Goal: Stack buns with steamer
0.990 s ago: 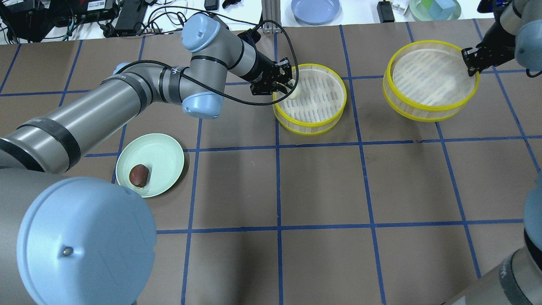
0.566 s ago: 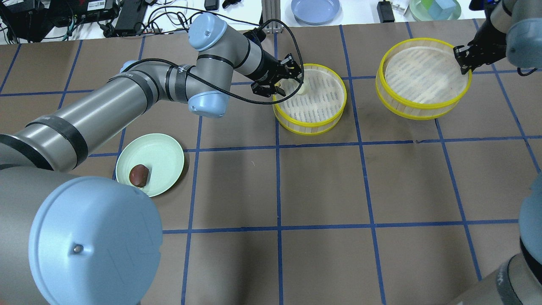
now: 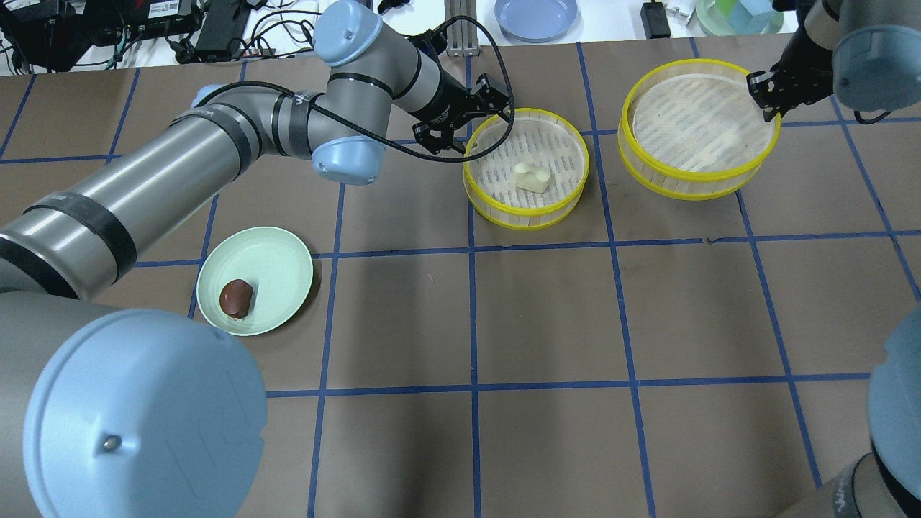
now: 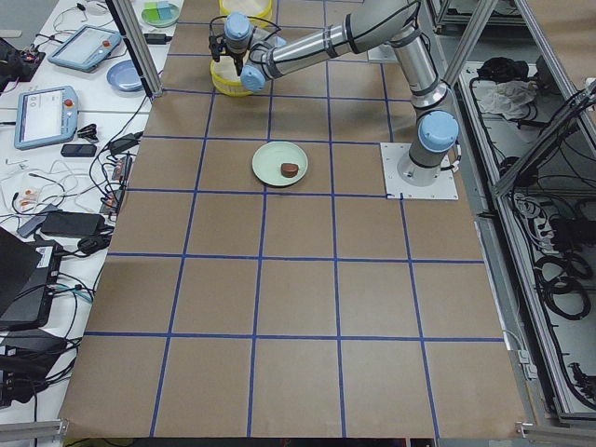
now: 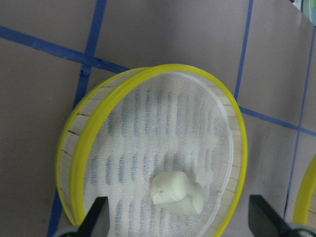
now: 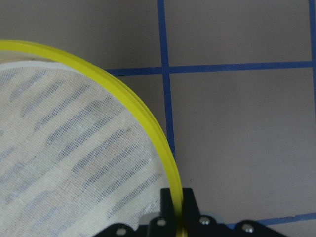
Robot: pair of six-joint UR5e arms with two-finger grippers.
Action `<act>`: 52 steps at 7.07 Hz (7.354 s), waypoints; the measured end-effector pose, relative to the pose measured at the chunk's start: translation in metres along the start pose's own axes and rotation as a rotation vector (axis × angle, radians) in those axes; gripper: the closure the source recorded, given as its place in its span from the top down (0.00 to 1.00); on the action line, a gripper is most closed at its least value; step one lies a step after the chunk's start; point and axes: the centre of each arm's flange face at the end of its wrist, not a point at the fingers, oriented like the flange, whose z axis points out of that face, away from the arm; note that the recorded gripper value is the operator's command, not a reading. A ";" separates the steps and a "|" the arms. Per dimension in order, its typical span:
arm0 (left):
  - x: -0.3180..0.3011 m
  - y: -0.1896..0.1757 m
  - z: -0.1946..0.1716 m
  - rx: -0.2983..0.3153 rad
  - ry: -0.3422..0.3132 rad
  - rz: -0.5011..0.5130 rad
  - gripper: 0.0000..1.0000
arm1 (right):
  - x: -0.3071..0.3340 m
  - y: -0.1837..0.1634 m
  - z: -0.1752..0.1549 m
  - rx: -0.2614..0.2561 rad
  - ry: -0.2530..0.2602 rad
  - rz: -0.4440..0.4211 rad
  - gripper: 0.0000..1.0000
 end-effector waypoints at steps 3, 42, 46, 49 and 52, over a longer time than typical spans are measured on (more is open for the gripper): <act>-0.073 -0.038 -0.122 -0.010 -0.324 0.107 1.00 | -0.079 0.003 -0.010 0.004 -0.016 0.093 0.00; -0.013 0.003 -0.049 0.068 0.218 -0.316 0.69 | -0.192 0.133 -0.209 -0.020 -0.157 -0.116 1.00; -0.003 0.012 -0.015 0.046 0.230 -0.319 1.00 | -0.190 0.141 -0.201 -0.103 -0.128 -0.121 1.00; 0.014 0.003 -0.062 0.117 0.243 -0.232 1.00 | -0.190 0.144 -0.199 -0.130 -0.126 -0.123 1.00; -0.034 -0.013 -0.123 0.164 -0.084 0.126 1.00 | -0.189 0.145 -0.199 -0.130 -0.124 -0.126 1.00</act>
